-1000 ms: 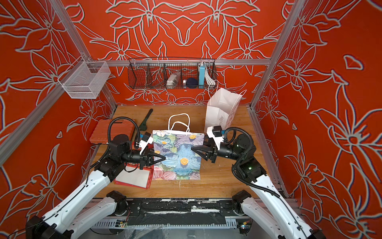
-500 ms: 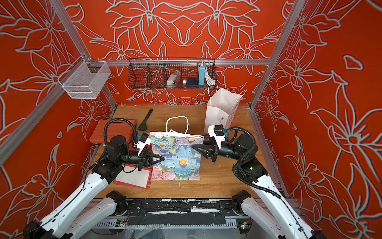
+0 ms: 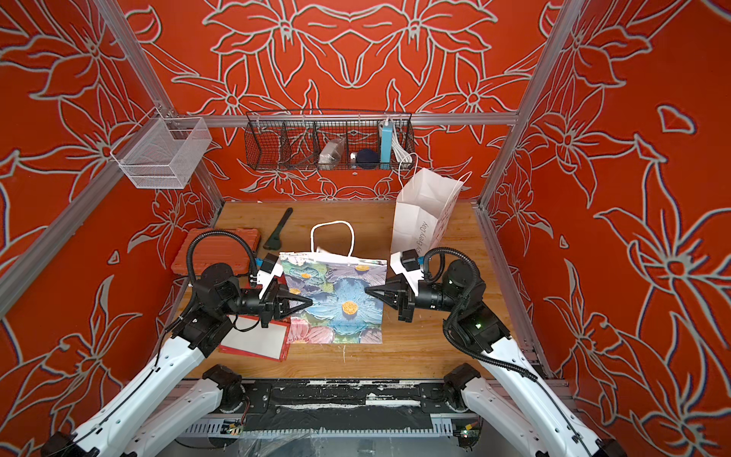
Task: Put away the paper bag
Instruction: Press the paper bag.
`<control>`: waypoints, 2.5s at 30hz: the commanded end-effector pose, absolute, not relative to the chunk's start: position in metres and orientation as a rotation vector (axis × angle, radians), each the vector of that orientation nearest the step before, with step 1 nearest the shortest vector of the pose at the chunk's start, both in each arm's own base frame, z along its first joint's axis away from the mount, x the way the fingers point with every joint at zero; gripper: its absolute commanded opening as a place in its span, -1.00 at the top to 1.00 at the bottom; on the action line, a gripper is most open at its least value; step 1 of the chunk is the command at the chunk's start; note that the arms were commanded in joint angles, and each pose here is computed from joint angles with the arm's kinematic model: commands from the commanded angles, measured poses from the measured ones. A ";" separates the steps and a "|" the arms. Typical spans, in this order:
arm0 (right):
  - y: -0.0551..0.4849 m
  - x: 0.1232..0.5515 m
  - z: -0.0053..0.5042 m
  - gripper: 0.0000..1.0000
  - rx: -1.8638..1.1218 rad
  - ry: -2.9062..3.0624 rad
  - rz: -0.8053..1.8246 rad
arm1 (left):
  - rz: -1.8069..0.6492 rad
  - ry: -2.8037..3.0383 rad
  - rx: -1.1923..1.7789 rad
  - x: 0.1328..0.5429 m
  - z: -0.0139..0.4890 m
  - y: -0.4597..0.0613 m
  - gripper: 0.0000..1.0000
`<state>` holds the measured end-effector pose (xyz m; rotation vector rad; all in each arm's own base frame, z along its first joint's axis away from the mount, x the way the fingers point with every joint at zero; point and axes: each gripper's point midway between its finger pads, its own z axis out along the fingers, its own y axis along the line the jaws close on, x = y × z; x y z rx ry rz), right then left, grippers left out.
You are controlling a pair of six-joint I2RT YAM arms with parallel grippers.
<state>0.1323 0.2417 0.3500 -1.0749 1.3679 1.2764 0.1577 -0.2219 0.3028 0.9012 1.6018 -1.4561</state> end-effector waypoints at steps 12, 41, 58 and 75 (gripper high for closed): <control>0.244 0.119 0.329 1.00 -1.120 1.386 1.350 | -1.366 1.535 0.856 0.162 0.332 -0.217 1.00; 0.198 0.134 0.332 -0.31 -0.993 1.386 0.827 | -1.287 1.550 0.707 0.183 0.357 -0.210 1.00; 0.217 0.138 0.277 -0.68 -1.090 1.457 0.930 | -1.458 1.483 0.740 0.167 0.376 -0.216 1.00; 0.257 0.125 0.342 0.03 -1.141 1.198 1.214 | -1.471 1.506 0.752 0.169 0.361 -0.229 1.00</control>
